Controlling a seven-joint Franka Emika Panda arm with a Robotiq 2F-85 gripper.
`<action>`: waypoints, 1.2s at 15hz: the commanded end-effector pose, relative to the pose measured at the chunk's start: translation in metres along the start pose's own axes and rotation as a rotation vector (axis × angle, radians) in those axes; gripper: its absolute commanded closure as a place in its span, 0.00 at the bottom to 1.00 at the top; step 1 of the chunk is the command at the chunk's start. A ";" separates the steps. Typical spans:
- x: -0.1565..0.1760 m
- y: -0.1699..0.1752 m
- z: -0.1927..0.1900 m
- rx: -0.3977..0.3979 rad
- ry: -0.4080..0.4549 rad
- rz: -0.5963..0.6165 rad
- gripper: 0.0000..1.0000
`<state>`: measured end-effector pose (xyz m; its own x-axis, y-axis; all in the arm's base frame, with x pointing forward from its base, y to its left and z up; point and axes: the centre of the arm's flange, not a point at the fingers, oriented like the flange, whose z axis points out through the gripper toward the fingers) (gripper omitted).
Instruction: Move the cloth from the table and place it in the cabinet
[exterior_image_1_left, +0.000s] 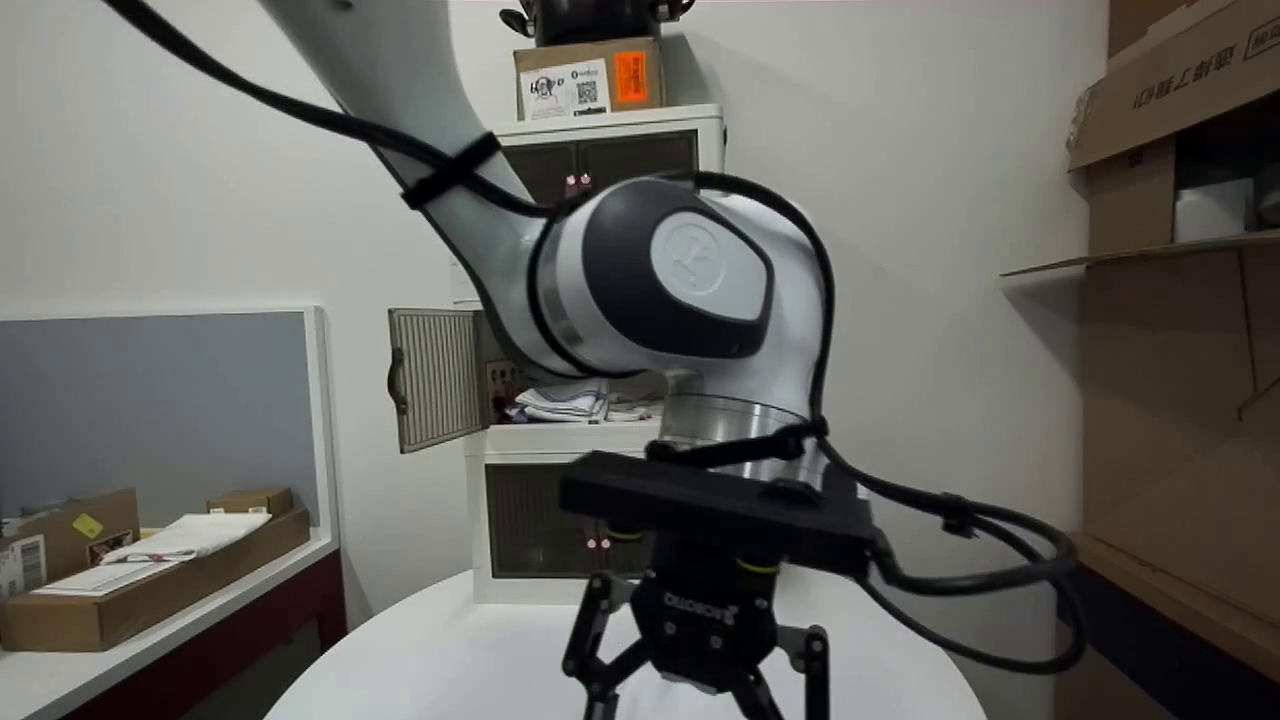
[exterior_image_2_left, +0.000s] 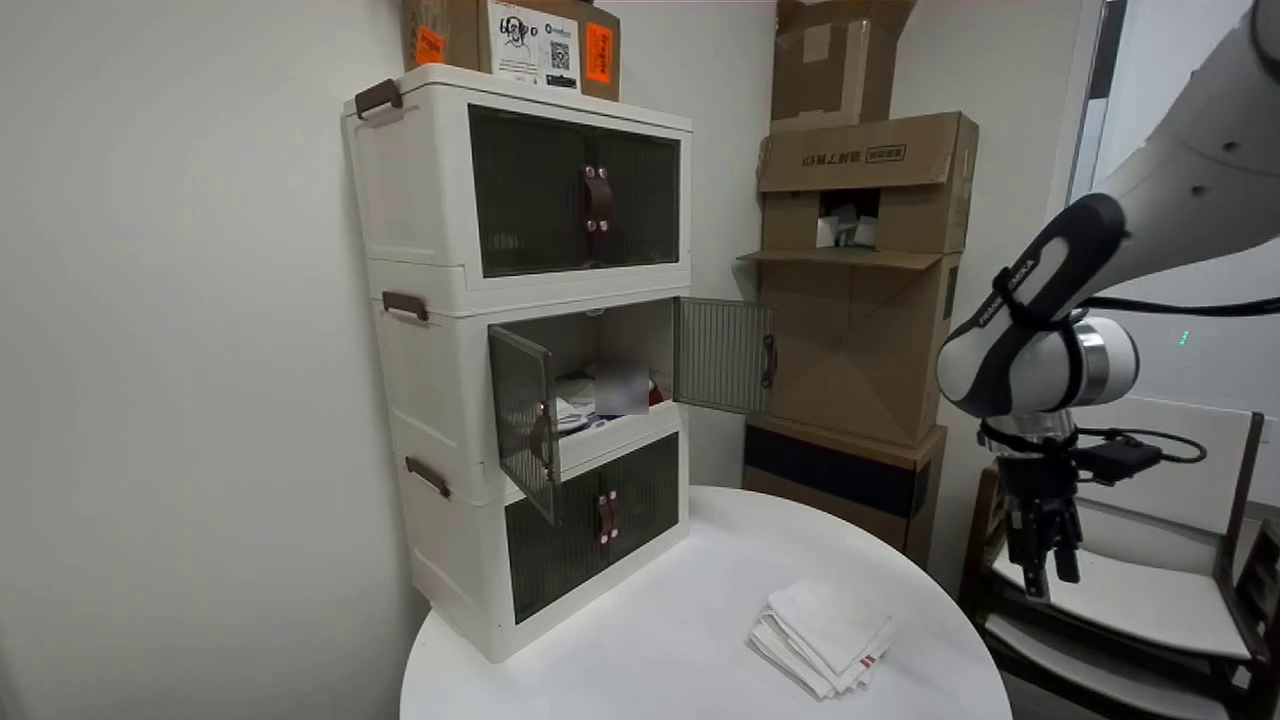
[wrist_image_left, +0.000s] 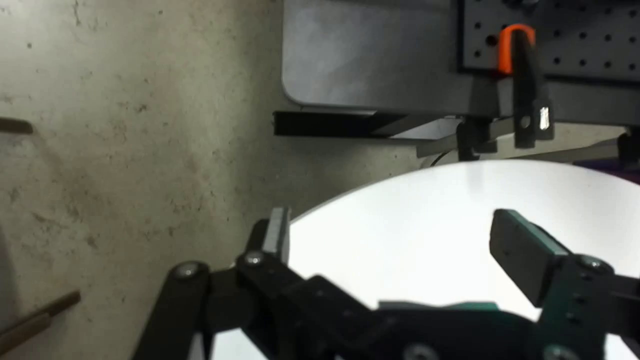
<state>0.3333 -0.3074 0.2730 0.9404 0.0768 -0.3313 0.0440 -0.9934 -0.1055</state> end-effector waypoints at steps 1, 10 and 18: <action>0.063 0.062 0.009 0.009 0.046 -0.128 0.00; 0.166 0.120 0.058 0.158 0.032 -0.466 0.00; 0.190 0.130 0.088 0.370 0.066 -0.685 0.00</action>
<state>0.4714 -0.4001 0.1318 0.7704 0.6310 -0.0908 0.5053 -0.6913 -0.5165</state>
